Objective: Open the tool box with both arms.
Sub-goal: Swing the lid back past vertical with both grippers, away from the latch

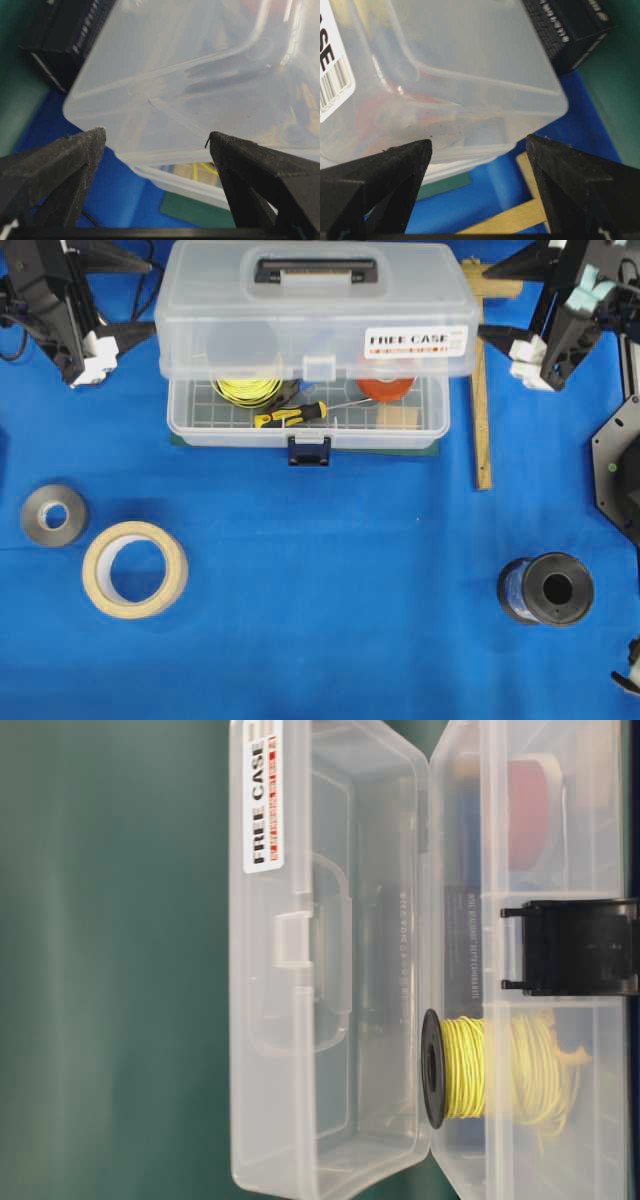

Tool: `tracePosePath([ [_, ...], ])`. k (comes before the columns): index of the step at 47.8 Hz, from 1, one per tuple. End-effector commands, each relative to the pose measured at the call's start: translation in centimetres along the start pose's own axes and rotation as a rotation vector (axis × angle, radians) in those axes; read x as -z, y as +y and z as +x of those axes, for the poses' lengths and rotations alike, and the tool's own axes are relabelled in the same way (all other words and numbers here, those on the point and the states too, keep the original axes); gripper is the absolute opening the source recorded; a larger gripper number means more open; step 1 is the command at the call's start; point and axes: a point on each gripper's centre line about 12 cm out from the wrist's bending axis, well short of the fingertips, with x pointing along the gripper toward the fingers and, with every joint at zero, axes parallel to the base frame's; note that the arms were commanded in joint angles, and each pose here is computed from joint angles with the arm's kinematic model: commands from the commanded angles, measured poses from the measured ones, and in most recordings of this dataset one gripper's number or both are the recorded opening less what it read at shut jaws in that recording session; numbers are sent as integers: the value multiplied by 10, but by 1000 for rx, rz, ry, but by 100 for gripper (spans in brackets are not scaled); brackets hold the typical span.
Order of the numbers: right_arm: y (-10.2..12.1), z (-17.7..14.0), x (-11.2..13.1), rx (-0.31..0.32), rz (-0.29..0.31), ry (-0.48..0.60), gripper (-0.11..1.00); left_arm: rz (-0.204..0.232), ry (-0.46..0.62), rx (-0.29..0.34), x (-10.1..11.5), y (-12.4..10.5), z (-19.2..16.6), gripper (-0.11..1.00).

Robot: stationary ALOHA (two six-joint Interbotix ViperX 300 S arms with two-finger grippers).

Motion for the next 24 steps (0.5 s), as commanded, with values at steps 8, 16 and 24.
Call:
tracePosePath([
  [8, -7, -3, -48, 22, 30, -161, 81, -3, -140, -45, -54, 16, 5, 90],
  [16, -14, -3, -52, 46, 41, -178, 81, -5, -132, -63, -56, 22, 10, 90],
  [24, -22, 1, -55, 72, 48, -185, 81, -15, -118, -93, -56, 33, 17, 90],
])
